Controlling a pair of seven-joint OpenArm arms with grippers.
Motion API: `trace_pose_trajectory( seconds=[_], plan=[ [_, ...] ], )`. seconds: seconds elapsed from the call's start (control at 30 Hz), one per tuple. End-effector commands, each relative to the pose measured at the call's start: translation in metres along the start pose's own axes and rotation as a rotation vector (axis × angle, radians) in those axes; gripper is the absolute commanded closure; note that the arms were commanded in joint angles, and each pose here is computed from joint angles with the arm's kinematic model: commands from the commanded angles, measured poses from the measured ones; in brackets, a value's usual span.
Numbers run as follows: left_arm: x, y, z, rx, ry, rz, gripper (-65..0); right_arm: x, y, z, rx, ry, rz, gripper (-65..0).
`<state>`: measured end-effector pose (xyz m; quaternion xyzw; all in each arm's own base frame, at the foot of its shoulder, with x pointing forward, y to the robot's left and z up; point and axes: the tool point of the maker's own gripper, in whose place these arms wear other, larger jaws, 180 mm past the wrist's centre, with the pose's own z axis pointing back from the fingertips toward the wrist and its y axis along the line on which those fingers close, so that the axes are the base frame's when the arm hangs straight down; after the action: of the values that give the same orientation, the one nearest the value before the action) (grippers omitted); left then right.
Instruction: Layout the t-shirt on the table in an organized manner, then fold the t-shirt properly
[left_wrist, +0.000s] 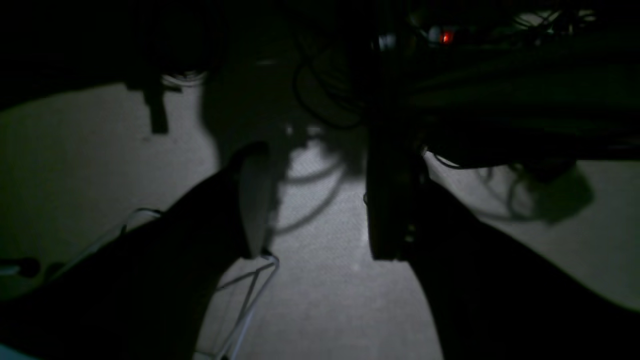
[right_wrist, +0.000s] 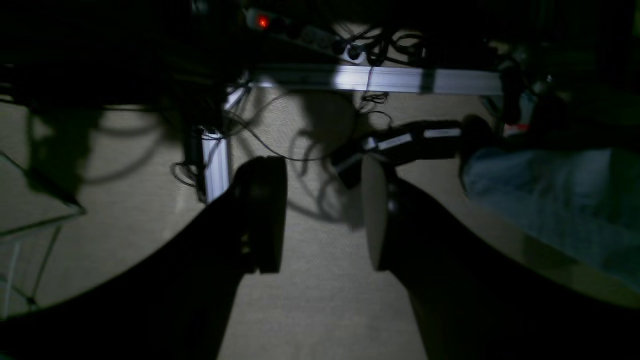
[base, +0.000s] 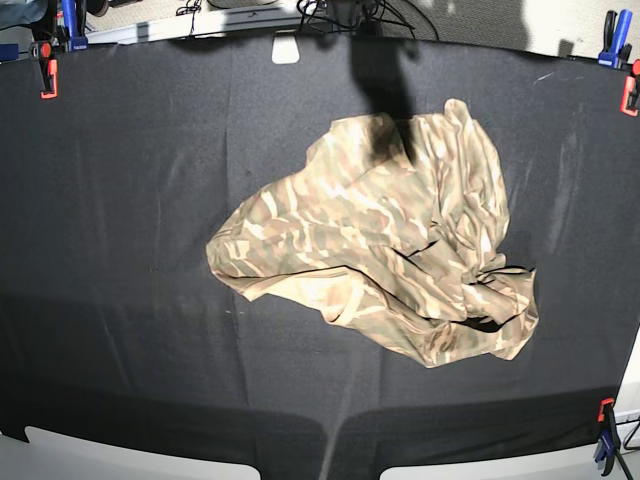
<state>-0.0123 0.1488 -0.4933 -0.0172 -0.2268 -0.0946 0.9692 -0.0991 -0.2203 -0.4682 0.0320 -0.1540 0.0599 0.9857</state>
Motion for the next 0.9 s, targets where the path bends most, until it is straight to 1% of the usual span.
trace_pose_trajectory(
  seconds=[0.0, 0.1, 0.27, 0.33, 0.4, 0.5, 0.57, 0.67, 0.87],
  plan=[
    [0.004, -0.002, 0.006, -0.006, -0.005, -0.006, -29.0, -0.001, 0.002, 0.005, 0.008, 0.011, 0.003, -24.6],
    [0.017, -0.005, 0.009, -0.016, 0.008, -0.003, -29.0, 0.005, 0.01, 0.005, 0.028, 0.048, 0.016, -24.6],
    [0.033, -0.013, 0.02, -0.037, 0.087, 0.0, -29.0, 0.03, 0.02, 0.002, 0.053, 0.042, 0.054, -24.6],
    [0.047, -0.016, 0.026, -0.046, 0.081, 0.001, -29.0, 0.039, 0.024, 0.001, 0.062, 0.035, 0.058, -24.6],
    [0.063, -0.019, 0.031, -0.054, 0.051, 0.002, -29.0, 0.048, 0.029, 0.001, 0.075, 0.037, 0.063, -24.6],
    [0.083, -0.022, 0.039, -0.065, 0.014, 0.003, -29.0, 0.066, 0.043, 0.003, 0.127, 0.025, 0.079, -24.6],
    [0.095, -0.024, 0.045, -0.07, -0.01, 0.003, -29.0, 0.082, 0.054, 0.005, 0.167, -0.003, 0.099, -24.6],
    [0.108, -0.025, 0.049, -0.076, -0.045, 0.004, -29.0, 0.11, 0.07, 0.008, 0.234, -0.072, 0.14, -24.6],
    [0.123, -0.022, 0.043, -0.069, -0.064, -0.001, -29.0, 0.169, 0.094, 0.006, 0.35, -0.214, 0.246, -24.6]
  ],
)
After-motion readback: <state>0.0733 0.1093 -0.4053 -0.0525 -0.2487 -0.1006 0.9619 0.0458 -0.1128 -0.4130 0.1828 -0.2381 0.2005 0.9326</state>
